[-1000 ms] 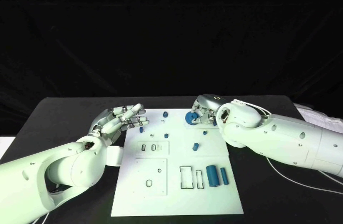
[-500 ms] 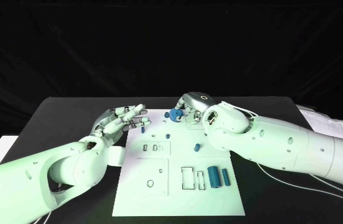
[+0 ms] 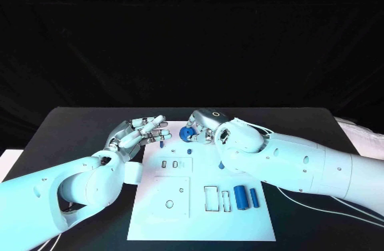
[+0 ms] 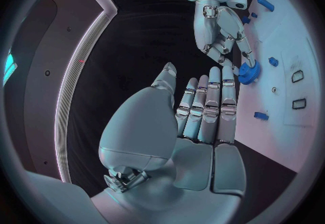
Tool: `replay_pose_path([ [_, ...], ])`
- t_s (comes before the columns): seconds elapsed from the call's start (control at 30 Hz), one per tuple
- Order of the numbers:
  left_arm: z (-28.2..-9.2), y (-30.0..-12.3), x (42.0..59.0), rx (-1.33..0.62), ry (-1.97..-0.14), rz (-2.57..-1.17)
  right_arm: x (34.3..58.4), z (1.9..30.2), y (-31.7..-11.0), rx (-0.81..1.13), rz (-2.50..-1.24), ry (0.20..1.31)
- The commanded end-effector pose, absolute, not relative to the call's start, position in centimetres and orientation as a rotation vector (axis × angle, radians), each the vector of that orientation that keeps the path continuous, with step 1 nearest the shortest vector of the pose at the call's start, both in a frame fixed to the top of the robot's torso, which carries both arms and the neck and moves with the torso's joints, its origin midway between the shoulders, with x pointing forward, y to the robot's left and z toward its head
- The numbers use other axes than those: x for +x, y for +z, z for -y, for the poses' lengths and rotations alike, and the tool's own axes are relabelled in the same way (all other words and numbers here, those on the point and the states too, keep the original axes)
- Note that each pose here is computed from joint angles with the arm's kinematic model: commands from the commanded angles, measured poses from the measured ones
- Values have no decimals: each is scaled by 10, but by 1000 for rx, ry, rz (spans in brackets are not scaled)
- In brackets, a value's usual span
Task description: Assemble the parts on the task board
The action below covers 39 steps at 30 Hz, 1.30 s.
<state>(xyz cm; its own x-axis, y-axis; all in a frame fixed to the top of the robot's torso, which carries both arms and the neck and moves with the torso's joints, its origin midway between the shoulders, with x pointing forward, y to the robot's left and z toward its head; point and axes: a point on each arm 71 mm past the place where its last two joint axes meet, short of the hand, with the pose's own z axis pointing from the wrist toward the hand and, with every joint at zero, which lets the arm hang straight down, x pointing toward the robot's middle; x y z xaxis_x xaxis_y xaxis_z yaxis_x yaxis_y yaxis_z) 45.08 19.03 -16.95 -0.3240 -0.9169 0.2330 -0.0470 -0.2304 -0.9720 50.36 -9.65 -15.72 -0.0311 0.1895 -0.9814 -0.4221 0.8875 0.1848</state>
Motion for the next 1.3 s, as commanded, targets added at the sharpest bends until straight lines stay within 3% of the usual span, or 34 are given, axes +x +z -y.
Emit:
replay_pose_path([
  [0.03, -187, -168, 450, -1205, -1664, -1341, 506, 95, -164, -203, -1568, 469],
  [1.3, -188, -169, 451, -1210, -1658, -1346, 515, 97, -178, -120, -1654, 443],
])
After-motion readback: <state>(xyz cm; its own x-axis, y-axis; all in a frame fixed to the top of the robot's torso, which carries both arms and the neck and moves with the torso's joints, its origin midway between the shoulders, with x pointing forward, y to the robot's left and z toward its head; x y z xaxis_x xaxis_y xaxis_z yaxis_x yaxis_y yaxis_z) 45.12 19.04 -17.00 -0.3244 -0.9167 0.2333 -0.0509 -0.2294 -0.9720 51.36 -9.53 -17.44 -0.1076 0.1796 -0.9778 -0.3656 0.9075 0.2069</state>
